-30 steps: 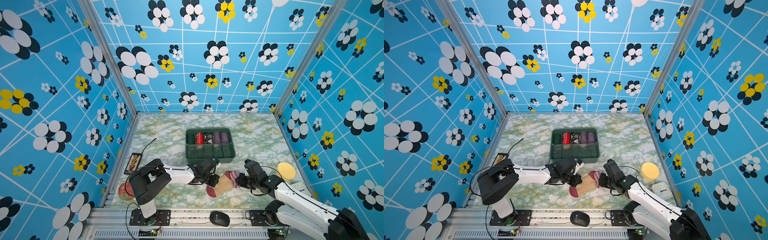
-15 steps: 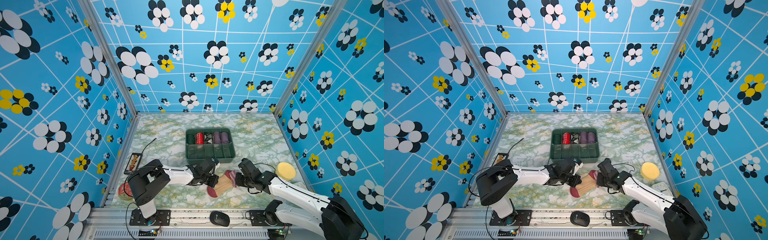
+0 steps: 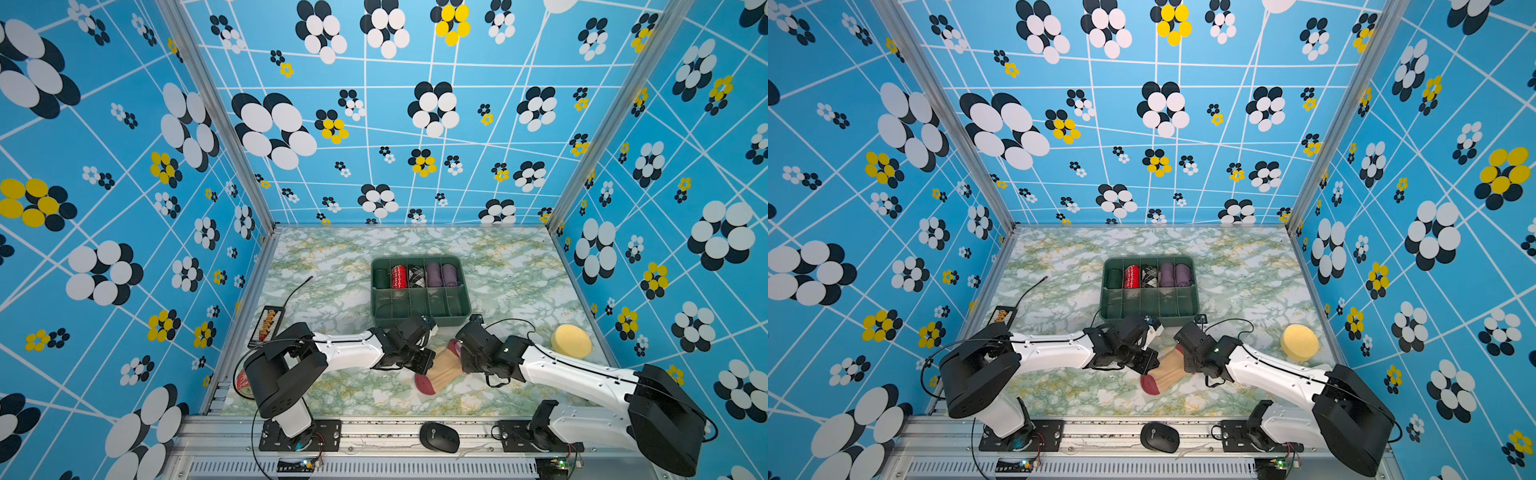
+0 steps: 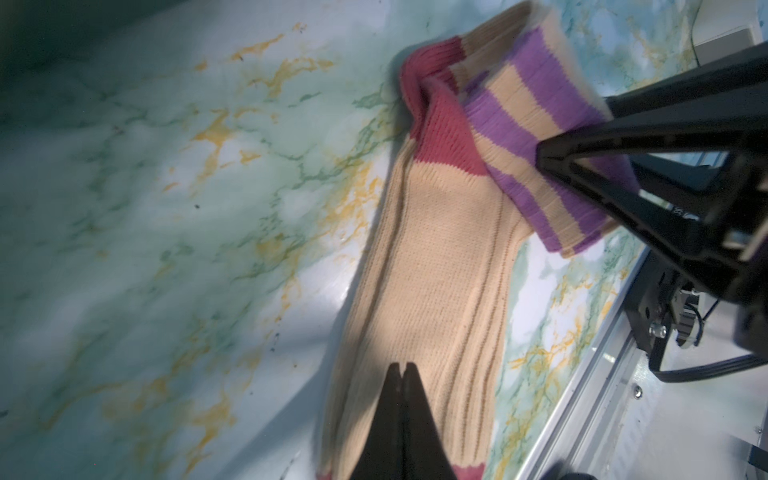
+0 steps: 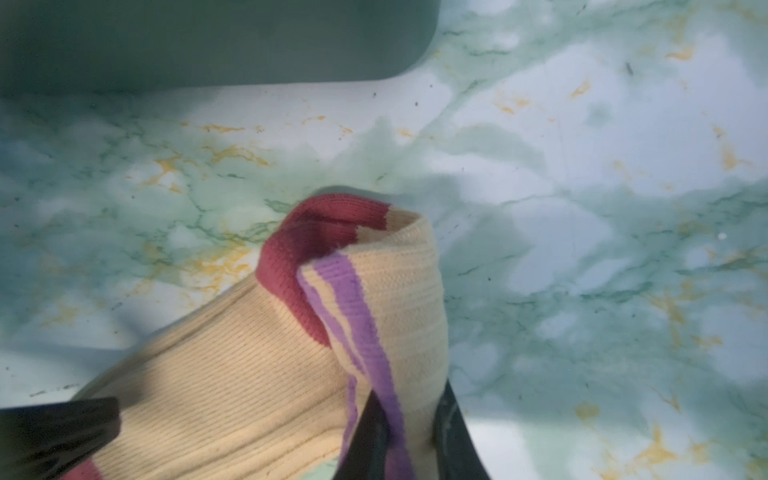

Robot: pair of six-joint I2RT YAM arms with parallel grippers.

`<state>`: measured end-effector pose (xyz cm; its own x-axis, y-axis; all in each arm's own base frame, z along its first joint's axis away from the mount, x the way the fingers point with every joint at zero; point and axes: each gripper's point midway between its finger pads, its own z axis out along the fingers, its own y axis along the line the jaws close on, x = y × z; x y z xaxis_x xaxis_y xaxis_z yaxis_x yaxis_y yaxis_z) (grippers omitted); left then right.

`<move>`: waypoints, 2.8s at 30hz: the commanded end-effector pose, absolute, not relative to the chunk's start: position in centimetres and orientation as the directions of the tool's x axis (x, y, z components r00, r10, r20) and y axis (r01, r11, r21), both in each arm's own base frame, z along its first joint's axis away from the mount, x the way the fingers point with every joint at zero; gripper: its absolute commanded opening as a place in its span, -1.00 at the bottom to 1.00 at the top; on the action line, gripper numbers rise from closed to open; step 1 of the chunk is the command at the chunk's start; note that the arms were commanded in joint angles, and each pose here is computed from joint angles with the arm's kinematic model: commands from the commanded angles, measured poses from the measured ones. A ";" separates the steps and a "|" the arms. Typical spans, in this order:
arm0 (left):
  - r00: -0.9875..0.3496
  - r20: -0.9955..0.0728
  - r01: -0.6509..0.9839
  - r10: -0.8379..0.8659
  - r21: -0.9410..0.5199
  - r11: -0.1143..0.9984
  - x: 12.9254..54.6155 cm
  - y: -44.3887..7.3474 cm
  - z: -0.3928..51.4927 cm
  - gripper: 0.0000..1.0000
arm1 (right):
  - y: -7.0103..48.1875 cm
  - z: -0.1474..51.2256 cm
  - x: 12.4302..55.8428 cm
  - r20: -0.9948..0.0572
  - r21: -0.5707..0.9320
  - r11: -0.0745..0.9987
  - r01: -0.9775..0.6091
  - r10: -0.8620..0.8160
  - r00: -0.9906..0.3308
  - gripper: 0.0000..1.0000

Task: Roll the socks

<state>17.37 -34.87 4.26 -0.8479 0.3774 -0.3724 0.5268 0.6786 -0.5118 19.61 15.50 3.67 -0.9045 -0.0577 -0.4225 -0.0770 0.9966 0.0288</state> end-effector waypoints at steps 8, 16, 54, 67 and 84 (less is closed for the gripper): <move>-0.882 -0.339 0.469 0.327 -0.571 0.673 16.1 -33.7 5.2 -0.92 | 16.1 5.2 19.9 -0.471 -0.169 0.979 -0.117 -0.185 -0.863 -1.00; -0.931 -0.282 0.361 0.232 -0.625 0.692 16.6 -31.2 4.3 -0.88 | 17.9 5.1 19.7 -0.449 -0.282 0.944 -0.172 -0.288 -0.846 -1.00; -0.941 -0.269 0.337 0.205 -0.696 0.634 17.2 -32.4 4.6 -0.86 | 21.9 4.4 18.9 -0.408 -0.374 0.887 -0.271 -0.420 -0.810 -0.38; -0.938 -0.264 0.347 0.226 -0.693 0.632 17.5 -34.0 3.7 -0.86 | 22.3 4.8 18.8 -0.427 -0.381 0.882 -0.279 -0.435 -0.793 -0.29; -0.943 -0.242 0.332 0.228 -0.683 0.651 17.9 -33.6 2.4 -0.87 | 23.6 5.6 18.5 -0.453 -0.354 0.881 -0.314 -0.456 -0.766 -0.12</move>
